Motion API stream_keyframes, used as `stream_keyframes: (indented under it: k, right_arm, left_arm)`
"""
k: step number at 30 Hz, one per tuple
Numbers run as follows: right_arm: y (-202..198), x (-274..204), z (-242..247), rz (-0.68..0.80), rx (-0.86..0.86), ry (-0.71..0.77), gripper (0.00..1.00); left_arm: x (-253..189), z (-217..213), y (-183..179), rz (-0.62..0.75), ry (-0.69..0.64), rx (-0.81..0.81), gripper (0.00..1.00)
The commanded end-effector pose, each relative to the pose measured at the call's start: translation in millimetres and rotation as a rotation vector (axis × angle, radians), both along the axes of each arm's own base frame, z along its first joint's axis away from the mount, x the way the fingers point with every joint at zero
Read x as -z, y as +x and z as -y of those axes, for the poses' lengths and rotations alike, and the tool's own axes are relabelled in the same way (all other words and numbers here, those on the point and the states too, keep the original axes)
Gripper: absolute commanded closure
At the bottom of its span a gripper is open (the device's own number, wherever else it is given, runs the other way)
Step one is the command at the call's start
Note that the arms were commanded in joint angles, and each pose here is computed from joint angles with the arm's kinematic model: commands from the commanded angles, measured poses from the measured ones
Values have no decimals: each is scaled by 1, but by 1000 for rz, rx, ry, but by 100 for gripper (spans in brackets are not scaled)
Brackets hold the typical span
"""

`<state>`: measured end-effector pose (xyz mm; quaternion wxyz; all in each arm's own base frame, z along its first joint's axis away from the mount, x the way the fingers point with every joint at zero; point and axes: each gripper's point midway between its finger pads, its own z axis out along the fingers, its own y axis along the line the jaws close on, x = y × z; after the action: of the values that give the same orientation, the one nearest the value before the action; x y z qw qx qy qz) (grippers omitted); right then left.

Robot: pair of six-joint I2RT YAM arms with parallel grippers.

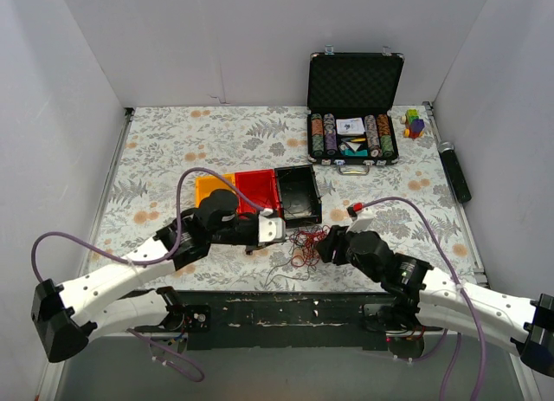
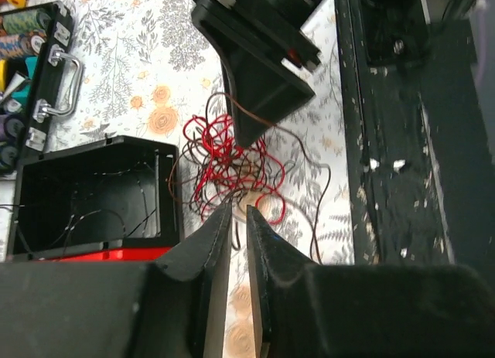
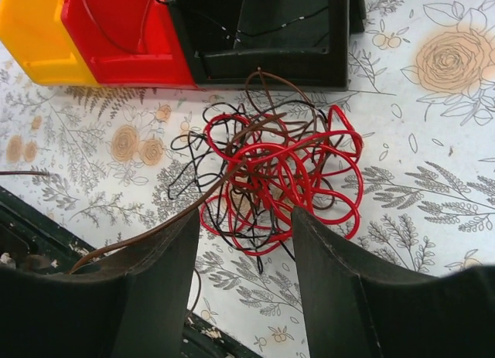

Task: Untangle the cables
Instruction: Untie the cable.

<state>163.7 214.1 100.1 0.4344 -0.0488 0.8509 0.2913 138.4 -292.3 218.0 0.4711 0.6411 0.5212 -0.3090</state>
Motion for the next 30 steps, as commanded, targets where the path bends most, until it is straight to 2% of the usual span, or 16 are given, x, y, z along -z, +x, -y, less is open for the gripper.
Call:
stream_keyframes:
  k: [1,10,11,17,26,30]
  right_arm:
    - [5,-33,-20,57,-25,115,41]
    - [3,-32,-24,51,-45,111,41]
    - [3,-31,-24,50,-44,115,0]
    - [2,-30,-27,48,-51,124,0]
    - [2,-30,-30,52,-60,118,0]
    - [1,-26,-26,47,-53,102,0]
  left_arm:
    - [-12,28,4,-161,-131,-48,85]
    - [26,45,-3,-264,-86,25,82]
    - [26,47,-4,-279,-84,36,80]
    - [14,63,-9,-355,-109,81,63]
    - [27,65,-15,-421,-80,90,58]
    - [41,62,-9,-409,-55,34,59]
